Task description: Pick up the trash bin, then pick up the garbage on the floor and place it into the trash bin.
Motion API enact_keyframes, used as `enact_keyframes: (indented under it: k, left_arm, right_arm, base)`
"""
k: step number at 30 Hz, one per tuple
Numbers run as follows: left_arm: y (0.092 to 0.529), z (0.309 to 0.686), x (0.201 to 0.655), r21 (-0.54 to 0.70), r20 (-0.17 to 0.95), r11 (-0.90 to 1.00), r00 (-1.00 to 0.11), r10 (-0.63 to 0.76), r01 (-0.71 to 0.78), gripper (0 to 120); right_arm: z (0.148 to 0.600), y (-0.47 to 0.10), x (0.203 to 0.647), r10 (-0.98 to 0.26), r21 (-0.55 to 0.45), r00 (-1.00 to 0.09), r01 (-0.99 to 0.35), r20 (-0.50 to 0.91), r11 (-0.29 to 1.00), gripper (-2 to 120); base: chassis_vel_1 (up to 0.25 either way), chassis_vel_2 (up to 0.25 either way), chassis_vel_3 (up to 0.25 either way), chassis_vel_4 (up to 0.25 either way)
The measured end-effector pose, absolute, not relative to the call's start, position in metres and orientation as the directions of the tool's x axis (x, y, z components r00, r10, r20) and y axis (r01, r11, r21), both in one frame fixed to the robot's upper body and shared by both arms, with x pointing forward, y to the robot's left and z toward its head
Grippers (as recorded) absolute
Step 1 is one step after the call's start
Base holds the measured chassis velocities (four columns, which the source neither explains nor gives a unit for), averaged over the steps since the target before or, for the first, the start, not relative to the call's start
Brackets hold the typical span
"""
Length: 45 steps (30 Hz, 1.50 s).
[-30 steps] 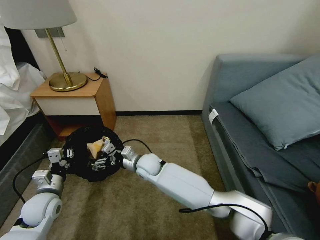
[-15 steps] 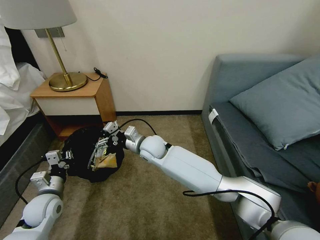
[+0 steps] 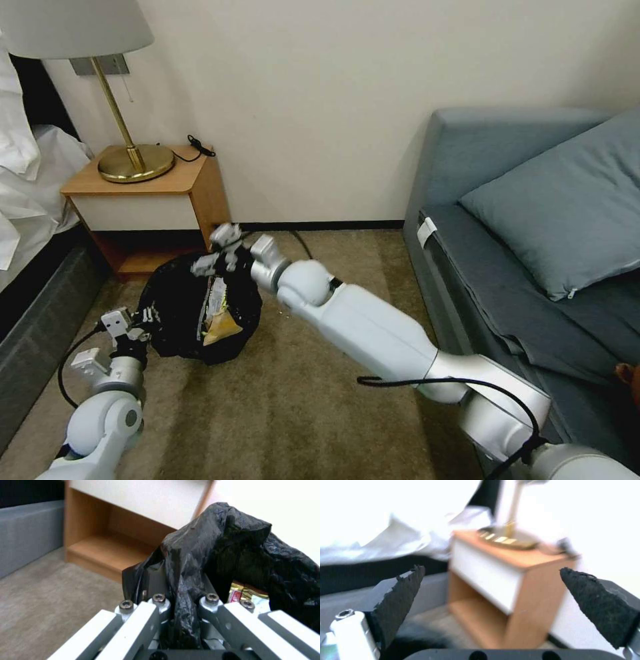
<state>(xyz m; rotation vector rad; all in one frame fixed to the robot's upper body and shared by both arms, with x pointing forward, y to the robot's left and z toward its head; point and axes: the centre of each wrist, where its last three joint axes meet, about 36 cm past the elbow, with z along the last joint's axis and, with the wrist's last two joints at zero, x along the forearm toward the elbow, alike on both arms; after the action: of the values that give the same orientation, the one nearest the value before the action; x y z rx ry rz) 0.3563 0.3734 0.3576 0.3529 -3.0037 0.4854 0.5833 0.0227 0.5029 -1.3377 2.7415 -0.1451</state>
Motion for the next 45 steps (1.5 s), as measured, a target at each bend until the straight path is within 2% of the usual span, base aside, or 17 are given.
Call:
enact_keyframes:
  k: [2,6,14,30,33,35,38,40,41,43,44,45]
  left_arm:
    - [0.383,0.357,0.355,-0.335,0.121,0.893,-0.953,-0.277,-0.302,4]
    - [0.394,0.359,0.355,-0.377,0.132,0.852,-0.931,-0.339,-0.364,4]
    - [0.419,0.345,0.361,-0.489,0.224,0.711,-0.861,-0.457,-0.505,4]
    - [0.422,0.33,0.384,-0.463,0.325,0.639,-0.789,-0.522,-0.614,4]
    - [0.421,0.329,0.385,-0.457,0.332,0.643,-0.789,-0.518,-0.615,11]
    - [0.421,0.329,0.384,-0.447,0.333,0.65,-0.789,-0.517,-0.615,24]
    - [0.421,0.33,0.384,-0.443,0.33,0.653,-0.789,-0.518,-0.614,30]
    - [0.424,0.334,0.382,-0.424,0.334,0.663,-0.787,-0.519,-0.617,41]
    - [0.424,0.334,0.382,-0.424,0.334,0.663,-0.787,-0.519,-0.617,41]
    - [0.429,0.339,0.381,-0.403,0.334,0.674,-0.785,-0.522,-0.619,52]
    - [0.429,0.339,0.381,-0.403,0.334,0.674,-0.785,-0.522,-0.619,52]
    - [0.431,0.342,0.38,-0.394,0.33,0.679,-0.785,-0.524,-0.619,57]
  right_arm:
    - [0.512,-0.001,0.6,-0.742,-0.119,-0.667,-0.733,-0.067,0.67,100]
    - [0.509,-0.024,0.608,-0.705,-0.11,-0.705,-0.697,-0.073,0.708,100]
    - [0.458,-0.075,0.587,-0.669,-0.062,-0.743,-0.667,-0.019,0.743,100]
    - [0.433,-0.102,0.565,-0.66,-0.033,-0.751,-0.659,-0.009,0.751,100]
    - [0.43,-0.103,0.562,-0.66,-0.033,-0.751,-0.66,-0.006,0.751,100]
    - [0.426,-0.106,0.56,-0.66,-0.034,-0.752,-0.659,-0.003,0.751,100]
    - [0.425,-0.106,0.559,-0.66,-0.034,-0.752,-0.659,-0.004,0.751,100]
    - [0.423,-0.105,0.557,-0.658,-0.025,-0.753,-0.658,-0.015,0.753,100]
    - [0.423,-0.105,0.557,-0.658,-0.025,-0.753,-0.658,-0.015,0.753,100]
    - [0.422,-0.104,0.556,-0.65,-0.016,-0.76,-0.65,-0.02,0.76,100]
    - [0.422,-0.104,0.556,-0.65,-0.016,-0.76,-0.65,-0.02,0.76,100]
    - [0.421,-0.103,0.556,-0.647,-0.014,-0.762,-0.647,-0.021,0.763,100]
  base:
    - [0.0,0.0,0.0,0.0]
    - [0.0,0.0,0.0,0.0]
    - [0.0,0.0,0.0,0.0]
    - [0.0,0.0,0.0,0.0]
    - [0.0,0.0,0.0,0.0]
    - [0.0,0.0,0.0,0.0]
    - [0.0,0.0,0.0,0.0]
    - [0.0,0.0,0.0,0.0]
    - [0.0,0.0,0.0,0.0]
    - [0.0,0.0,0.0,0.0]
    - [0.0,0.0,0.0,0.0]
    - [0.0,0.0,0.0,0.0]
